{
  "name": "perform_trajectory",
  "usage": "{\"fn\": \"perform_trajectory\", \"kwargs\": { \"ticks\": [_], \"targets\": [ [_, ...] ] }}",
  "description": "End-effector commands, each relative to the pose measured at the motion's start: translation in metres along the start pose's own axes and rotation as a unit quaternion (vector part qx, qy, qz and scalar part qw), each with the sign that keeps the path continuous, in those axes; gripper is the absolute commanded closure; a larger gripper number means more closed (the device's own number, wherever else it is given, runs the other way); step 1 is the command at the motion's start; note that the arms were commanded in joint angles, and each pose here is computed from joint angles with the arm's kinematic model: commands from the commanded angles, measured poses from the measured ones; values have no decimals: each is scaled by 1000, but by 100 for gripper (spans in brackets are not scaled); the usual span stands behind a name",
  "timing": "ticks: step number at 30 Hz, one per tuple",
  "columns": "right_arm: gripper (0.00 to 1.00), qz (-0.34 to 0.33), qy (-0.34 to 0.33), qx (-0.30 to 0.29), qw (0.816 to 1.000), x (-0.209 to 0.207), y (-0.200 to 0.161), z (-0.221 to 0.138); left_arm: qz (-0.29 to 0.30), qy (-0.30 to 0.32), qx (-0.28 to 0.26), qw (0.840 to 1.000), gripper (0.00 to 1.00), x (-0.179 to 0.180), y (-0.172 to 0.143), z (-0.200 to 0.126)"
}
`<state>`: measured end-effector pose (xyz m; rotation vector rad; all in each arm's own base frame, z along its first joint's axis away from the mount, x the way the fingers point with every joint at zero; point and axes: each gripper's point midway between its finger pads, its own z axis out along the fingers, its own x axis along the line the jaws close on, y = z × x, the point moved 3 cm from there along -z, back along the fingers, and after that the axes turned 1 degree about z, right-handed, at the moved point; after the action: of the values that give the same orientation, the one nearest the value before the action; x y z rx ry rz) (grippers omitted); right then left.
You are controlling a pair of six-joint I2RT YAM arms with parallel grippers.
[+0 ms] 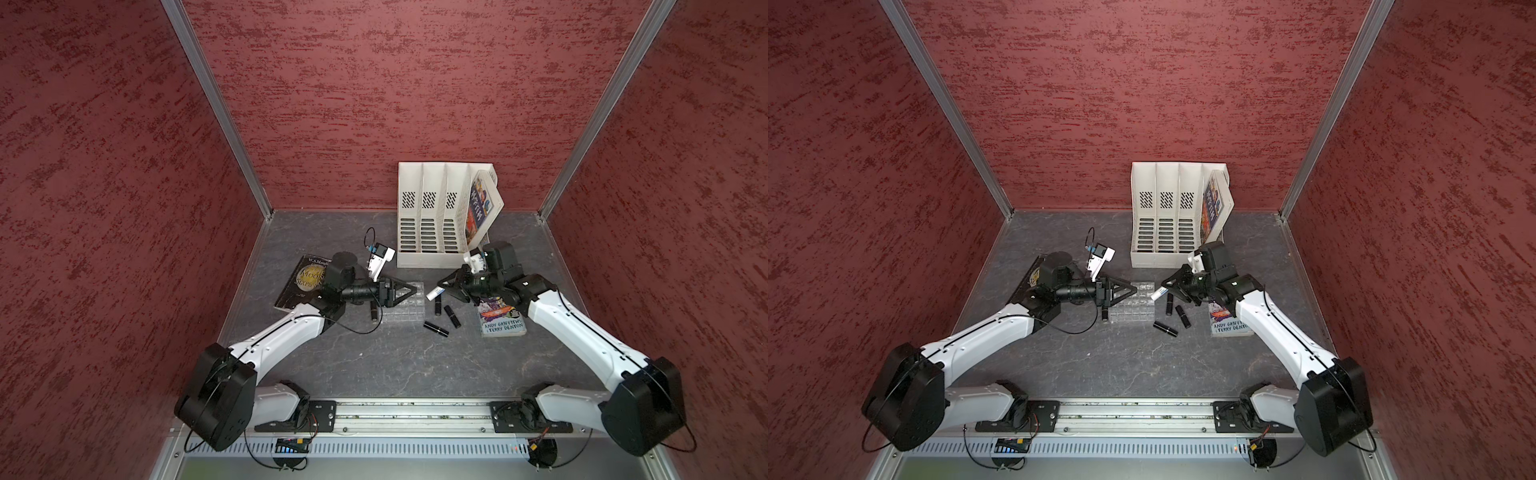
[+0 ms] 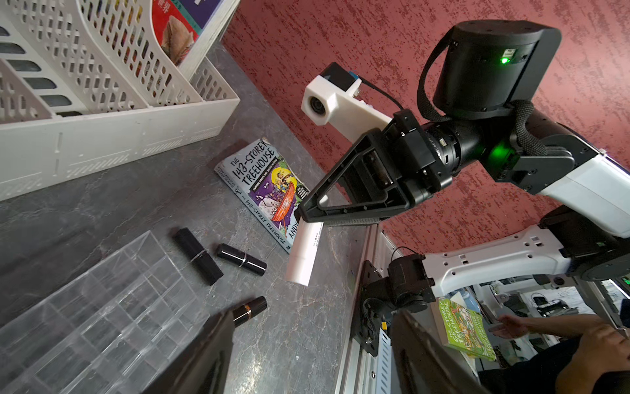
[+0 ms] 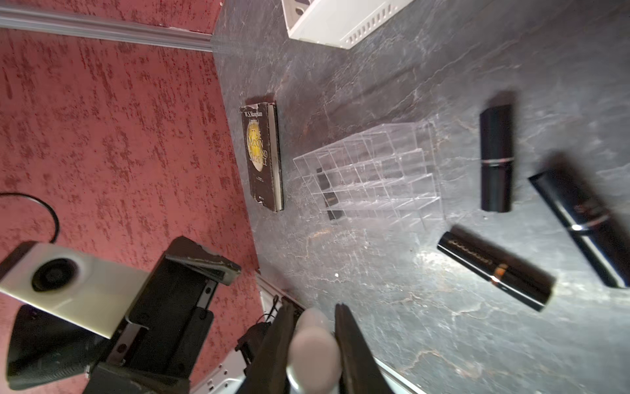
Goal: Arrange the lipsticks in the organizer
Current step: Pick up the lipstick at the center of the board.
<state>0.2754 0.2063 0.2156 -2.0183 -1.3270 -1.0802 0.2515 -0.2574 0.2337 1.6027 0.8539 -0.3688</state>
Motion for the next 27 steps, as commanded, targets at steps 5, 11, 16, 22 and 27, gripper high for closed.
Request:
{"fn": "perform_trajectory", "kwargs": {
  "ticks": [5, 11, 16, 22, 27],
  "targets": [
    [94, 105, 154, -1, 983, 28, 12, 19, 4, 8, -29, 1000, 26, -1, -6, -10],
    [96, 152, 214, 31, 965, 39, 11, 21, 13, -2, -45, 999, 27, -8, -3, -13],
    [99, 169, 234, 50, 956, 40, 9, 23, 16, -10, -60, 998, 27, -12, 2, -11],
    [100, 163, 240, 61, 955, 45, 8, 24, 13, -13, -83, 996, 27, -14, 10, -12],
    [100, 158, 248, 67, 954, 48, 8, 23, 4, -4, -92, 996, 27, -10, 12, -14]
  ]
}}
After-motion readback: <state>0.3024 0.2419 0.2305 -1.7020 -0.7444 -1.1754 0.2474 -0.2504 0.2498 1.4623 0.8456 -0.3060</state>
